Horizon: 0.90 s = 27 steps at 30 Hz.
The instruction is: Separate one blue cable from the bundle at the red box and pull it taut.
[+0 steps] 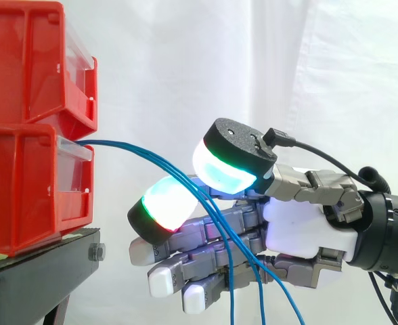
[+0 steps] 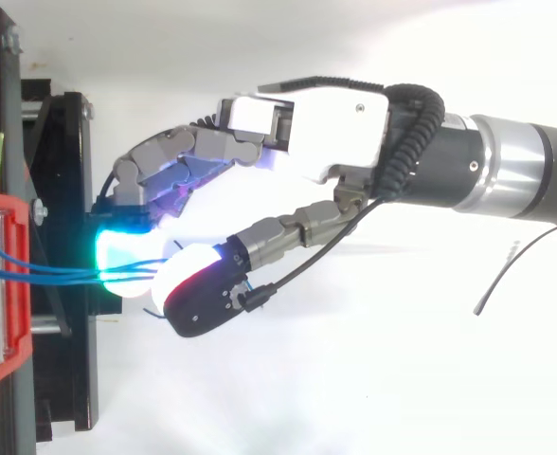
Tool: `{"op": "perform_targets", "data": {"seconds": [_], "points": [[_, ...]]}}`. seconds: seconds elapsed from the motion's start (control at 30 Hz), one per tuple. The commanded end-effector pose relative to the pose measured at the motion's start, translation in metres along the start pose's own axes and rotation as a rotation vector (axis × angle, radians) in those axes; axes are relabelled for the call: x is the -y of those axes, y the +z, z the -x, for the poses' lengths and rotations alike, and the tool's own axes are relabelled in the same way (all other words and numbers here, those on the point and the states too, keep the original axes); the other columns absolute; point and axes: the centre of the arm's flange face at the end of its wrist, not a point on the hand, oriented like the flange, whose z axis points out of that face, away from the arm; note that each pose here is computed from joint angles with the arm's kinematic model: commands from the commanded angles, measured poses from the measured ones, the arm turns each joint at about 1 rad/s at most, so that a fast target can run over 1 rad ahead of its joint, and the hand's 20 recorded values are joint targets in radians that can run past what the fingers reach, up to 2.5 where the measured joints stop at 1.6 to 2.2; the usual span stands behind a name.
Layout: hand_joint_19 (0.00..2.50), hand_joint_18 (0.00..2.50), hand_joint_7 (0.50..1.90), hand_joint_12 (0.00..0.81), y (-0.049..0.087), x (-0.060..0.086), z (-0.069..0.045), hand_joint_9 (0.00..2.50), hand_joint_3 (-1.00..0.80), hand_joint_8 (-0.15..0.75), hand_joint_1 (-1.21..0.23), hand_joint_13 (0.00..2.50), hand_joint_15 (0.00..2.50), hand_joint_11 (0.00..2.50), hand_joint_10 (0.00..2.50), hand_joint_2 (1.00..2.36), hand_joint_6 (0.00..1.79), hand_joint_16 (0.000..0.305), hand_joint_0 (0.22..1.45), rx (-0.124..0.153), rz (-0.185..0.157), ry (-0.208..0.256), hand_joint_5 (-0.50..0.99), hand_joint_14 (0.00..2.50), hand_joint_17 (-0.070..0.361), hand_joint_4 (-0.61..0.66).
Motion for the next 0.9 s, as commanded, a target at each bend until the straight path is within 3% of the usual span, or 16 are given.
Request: {"op": "perform_targets", "data": {"seconds": [0.0, 0.27, 0.87], "points": [[0.62, 0.69, 1.00, 0.335, 0.0005, -0.0005, 0.0009, 0.66, -0.24, 0.308, -0.62, 0.70, 0.43, 0.47, 0.01, 1.01, 0.74, 0.040, 0.58, -0.003, 0.002, 0.007, -0.16, 0.01, 0.091, 0.13], [0.59, 0.74, 0.92, 0.365, 0.0003, -0.0001, 0.0021, 0.69, -0.19, 0.336, -0.64, 0.73, 0.42, 0.50, 0.01, 1.01, 0.85, 0.046, 0.59, -0.002, 0.000, 0.011, -0.19, 0.01, 0.103, 0.17], [0.65, 0.78, 0.97, 0.346, 0.0011, -0.0010, 0.0022, 0.72, -0.31, 0.319, -0.78, 0.75, 0.47, 0.68, 0.01, 1.01, 0.93, 0.041, 0.65, -0.001, 0.004, 0.010, -0.20, 0.02, 0.093, 0.11]]}}
